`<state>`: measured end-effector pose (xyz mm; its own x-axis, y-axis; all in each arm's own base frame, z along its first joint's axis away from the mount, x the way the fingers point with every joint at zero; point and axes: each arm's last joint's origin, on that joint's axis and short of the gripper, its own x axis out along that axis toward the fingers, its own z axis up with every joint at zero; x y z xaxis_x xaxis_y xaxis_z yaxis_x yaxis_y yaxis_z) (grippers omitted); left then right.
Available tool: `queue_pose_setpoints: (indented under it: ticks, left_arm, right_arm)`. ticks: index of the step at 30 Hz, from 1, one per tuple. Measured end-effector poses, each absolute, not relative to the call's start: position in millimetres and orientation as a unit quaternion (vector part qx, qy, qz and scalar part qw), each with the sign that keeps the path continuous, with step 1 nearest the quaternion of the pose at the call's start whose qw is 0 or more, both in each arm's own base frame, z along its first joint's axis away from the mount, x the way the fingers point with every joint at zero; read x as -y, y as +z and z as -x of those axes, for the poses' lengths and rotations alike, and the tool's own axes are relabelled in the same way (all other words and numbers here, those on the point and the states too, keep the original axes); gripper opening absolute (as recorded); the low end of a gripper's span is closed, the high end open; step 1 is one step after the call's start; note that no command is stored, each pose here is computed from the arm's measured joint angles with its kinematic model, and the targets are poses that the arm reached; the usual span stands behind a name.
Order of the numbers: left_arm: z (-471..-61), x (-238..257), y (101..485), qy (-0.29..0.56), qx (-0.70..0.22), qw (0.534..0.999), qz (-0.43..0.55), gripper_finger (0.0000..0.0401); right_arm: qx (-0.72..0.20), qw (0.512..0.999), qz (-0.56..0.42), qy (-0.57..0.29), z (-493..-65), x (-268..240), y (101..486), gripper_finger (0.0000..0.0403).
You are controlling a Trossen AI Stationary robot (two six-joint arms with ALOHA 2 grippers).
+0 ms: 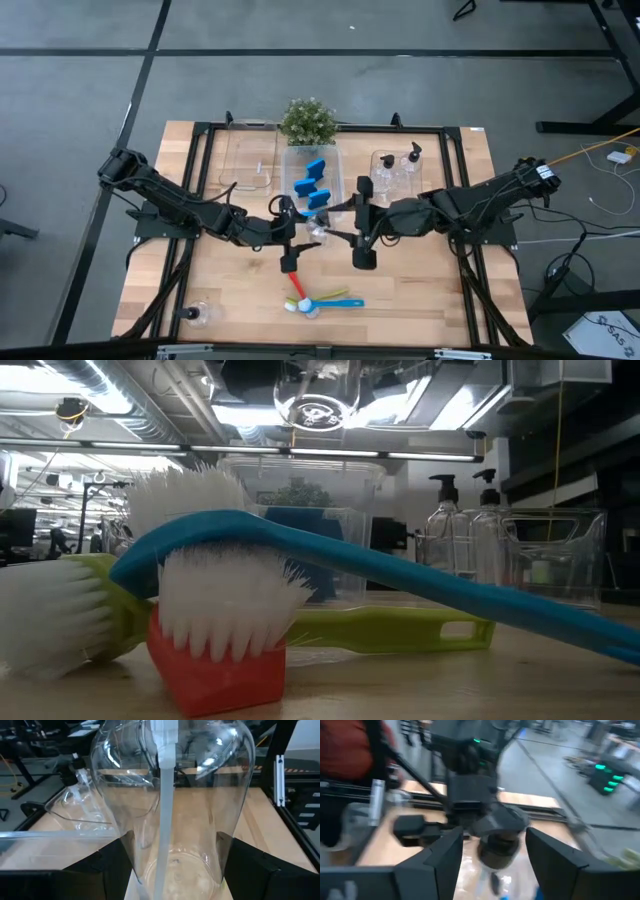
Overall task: Pick & Place Kitchen Sink Supplies
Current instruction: Put the transparent bottle into the right transparent bin
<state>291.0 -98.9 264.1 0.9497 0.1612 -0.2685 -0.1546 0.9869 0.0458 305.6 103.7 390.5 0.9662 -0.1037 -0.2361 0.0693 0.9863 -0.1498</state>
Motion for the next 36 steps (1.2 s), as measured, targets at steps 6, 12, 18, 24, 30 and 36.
queue_pose_setpoints:
  ticks: [6,12,18,24,30,36]
  left_arm:
    - [-292,99,268,0.085,-0.118,0.989,-0.016,0.0253]
    - [-293,99,269,0.087,-0.113,0.99,-0.016,0.0253]
    - [-293,98,269,0.097,-0.112,0.989,-0.017,0.0253]
    - [-293,98,269,0.098,-0.112,0.989,-0.014,0.0253]
    - [-293,98,269,0.097,-0.113,0.989,-0.018,0.0253]
    - [-292,98,268,0.096,-0.115,0.989,-0.018,0.0253]
  right_arm:
    - [-0.101,0.993,0.063,-0.023,-314,-101,391,0.022]
    - [-0.082,0.993,0.078,-0.035,-327,-100,387,0.022]
    - [-0.07,0.994,0.073,-0.05,-328,-95,390,0.022]
    - [-0.062,0.994,0.074,-0.052,-329,-95,391,0.0188]
    - [-0.065,0.994,0.072,-0.054,-329,-94,391,0.0098]
    - [-0.075,0.994,0.067,-0.053,-328,-95,389,0.0093]
